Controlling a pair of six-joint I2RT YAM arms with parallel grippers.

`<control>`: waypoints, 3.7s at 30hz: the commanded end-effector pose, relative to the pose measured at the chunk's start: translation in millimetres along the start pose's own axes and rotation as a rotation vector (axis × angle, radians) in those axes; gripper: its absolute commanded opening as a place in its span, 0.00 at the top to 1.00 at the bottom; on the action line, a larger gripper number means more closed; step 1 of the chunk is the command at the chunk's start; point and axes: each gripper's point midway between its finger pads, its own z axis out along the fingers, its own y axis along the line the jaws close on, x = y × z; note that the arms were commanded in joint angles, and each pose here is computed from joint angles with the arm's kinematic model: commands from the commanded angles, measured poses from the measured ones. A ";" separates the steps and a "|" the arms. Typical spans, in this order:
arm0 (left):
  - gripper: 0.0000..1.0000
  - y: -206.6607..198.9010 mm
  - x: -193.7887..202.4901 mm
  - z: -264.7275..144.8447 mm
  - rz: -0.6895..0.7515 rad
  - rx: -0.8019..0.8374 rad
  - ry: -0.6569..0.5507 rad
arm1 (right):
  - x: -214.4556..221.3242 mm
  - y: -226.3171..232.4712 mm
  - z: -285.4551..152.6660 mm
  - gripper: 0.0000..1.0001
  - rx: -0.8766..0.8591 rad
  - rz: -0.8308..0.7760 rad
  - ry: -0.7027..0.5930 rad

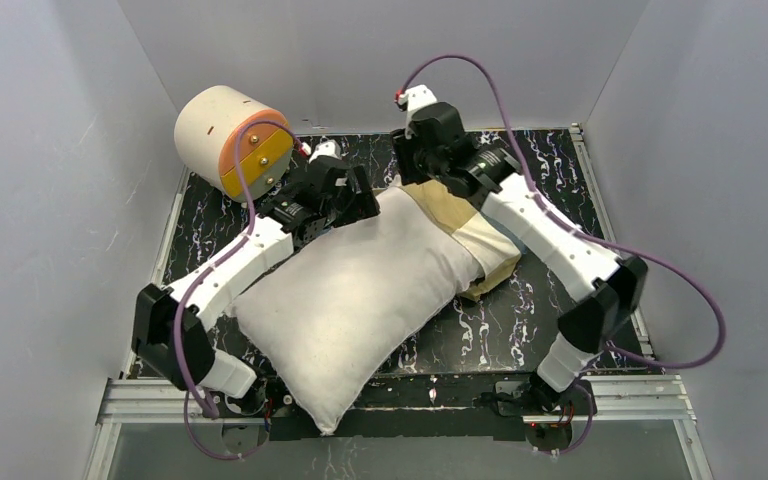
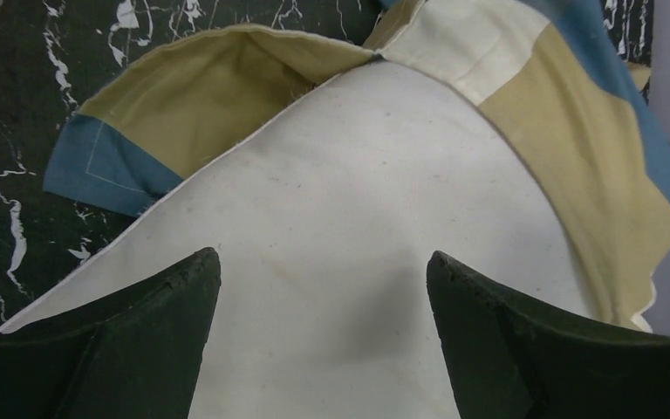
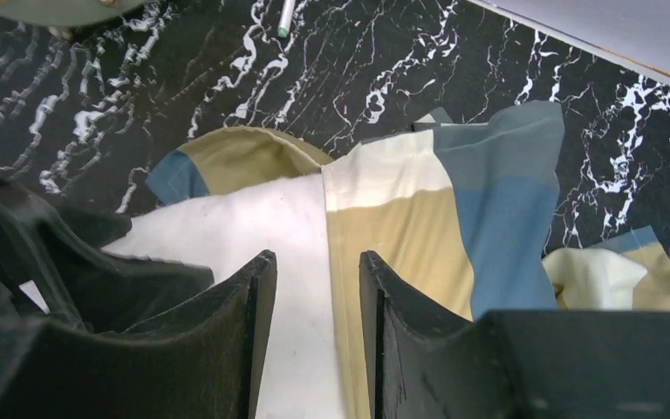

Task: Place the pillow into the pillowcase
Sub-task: Stuff the pillow into the pillowcase.

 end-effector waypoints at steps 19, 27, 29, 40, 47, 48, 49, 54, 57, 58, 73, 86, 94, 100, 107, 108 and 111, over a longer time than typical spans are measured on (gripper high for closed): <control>1.00 2.9 47.6 17.9 -0.070 0.120 0.055 | 61.4 -9.2 99.8 0.51 0.007 -0.247 0.315; 1.00 -1.9 27.8 14.1 -0.101 0.121 -0.017 | 62.1 0.9 111.2 0.99 -0.051 -0.272 0.343; 1.00 -2.3 20.8 15.1 -0.108 0.110 -0.041 | 50.8 12.1 104.0 0.99 -0.103 -0.237 0.313; 1.00 -18.2 5.8 15.4 -0.130 0.144 -0.059 | 32.0 -9.4 84.4 0.68 0.005 -0.283 0.254; 1.00 -18.9 13.0 7.5 -0.151 0.172 -0.047 | 71.4 -27.6 90.2 0.58 0.059 -0.367 0.390; 1.00 -18.6 14.2 8.2 -0.156 0.172 -0.045 | 74.3 -25.8 91.5 0.56 0.043 -0.366 0.400; 1.00 -18.5 16.1 9.5 -0.161 0.173 -0.040 | 77.2 -24.4 94.1 0.55 0.034 -0.366 0.408; 1.00 -21.9 18.2 9.7 -0.153 0.185 -0.028 | 86.2 -33.7 107.1 0.77 0.088 -0.399 0.447; 1.00 -21.4 11.7 7.2 -0.162 0.180 -0.053 | 73.3 -21.7 108.2 0.99 0.033 -0.379 0.412; 1.00 -22.0 8.8 7.1 -0.162 0.176 -0.062 | 65.0 -11.6 105.3 0.99 -0.010 -0.364 0.389; 1.00 -50.6 -58.1 26.7 -0.286 0.147 -0.222 | 27.8 128.4 25.5 0.99 -0.675 0.105 0.132; 0.94 -23.0 -86.4 8.6 -0.226 0.096 -0.288 | 0.4 55.9 69.4 0.74 -0.303 0.169 0.132; 0.40 -45.8 -24.9 -31.9 0.183 0.237 -0.180 | 46.7 -8.4 -15.8 0.40 -0.052 0.219 0.134; 0.18 -92.7 24.0 -38.0 0.454 0.317 -0.120 | 103.9 -74.5 -55.7 0.44 0.146 0.205 0.078; 0.12 -119.2 61.0 -10.9 0.616 0.249 -0.098 | 148.9 -105.7 -54.3 0.48 0.146 0.205 0.008; 0.11 -116.9 68.4 -1.0 0.637 0.217 -0.087 | 156.5 -108.2 -51.1 0.48 0.146 0.200 0.019; 0.08 -107.1 84.3 21.2 0.674 0.134 -0.070 | 165.1 -112.0 -43.4 0.48 0.131 0.176 0.023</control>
